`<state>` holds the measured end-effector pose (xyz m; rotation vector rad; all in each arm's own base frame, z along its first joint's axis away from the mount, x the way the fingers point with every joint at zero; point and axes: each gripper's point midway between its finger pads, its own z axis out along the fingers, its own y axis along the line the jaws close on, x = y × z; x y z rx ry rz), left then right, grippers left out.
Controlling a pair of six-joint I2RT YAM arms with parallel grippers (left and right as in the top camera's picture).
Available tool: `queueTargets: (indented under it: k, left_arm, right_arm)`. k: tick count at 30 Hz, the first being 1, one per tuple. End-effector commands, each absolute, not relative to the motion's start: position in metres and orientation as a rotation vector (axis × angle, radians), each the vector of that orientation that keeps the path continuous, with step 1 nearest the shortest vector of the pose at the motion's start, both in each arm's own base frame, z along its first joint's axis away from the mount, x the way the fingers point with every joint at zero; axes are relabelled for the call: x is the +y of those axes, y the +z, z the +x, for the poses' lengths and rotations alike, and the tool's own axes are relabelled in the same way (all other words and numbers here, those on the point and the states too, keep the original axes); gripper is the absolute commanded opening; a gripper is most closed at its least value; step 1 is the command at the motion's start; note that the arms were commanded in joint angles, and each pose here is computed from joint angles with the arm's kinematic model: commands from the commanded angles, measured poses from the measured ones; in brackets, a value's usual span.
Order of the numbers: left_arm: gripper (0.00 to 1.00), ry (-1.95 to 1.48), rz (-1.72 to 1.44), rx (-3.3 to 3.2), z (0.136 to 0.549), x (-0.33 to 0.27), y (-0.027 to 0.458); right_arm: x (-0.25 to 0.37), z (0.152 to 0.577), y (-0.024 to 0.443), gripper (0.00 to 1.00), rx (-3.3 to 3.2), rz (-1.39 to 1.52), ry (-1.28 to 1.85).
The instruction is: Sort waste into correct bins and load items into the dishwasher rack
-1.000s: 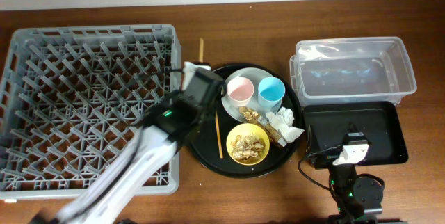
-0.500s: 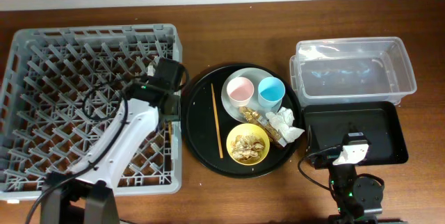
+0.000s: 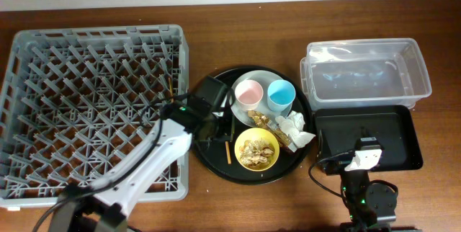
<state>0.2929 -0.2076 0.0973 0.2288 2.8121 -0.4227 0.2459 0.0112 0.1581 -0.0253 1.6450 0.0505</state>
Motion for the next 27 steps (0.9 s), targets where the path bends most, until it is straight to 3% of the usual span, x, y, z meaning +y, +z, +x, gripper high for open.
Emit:
queueTargets:
  k: [1,14,16,18,20,24,27]
  left_arm:
    - [0.27,-0.259,0.139,2.854,0.299,-0.216,0.053]
    - [0.26,-0.069,0.076,2.913,0.303,-0.212,-0.011]
    - [0.09,-0.066,0.077,2.915,0.303,-0.212,-0.011]
    - [0.01,-0.064,0.074,2.9,0.305,-0.211,-0.006]
    - [0.01,0.008,0.042,2.786,0.321,-0.2,0.029]
    - [0.0,0.141,0.029,2.51,0.331,-0.157,0.146]
    - [0.0,0.19,0.003,2.485,0.326,-0.113,0.177]
  right_arm:
    - [0.011,0.246,0.156,0.99,1.65,-0.029,0.045]
    - [0.011,0.246,0.156,0.99,1.65,-0.029,0.045]
    - [0.011,0.246,0.156,0.99,1.65,-0.029,0.045]
    - [0.011,0.246,0.156,0.99,1.65,-0.029,0.045]
    - [0.011,0.246,0.156,0.99,1.65,-0.029,0.045]
    - [0.011,0.246,0.156,0.99,1.65,-0.029,0.045]
    - [0.011,0.246,0.156,0.99,1.65,-0.029,0.045]
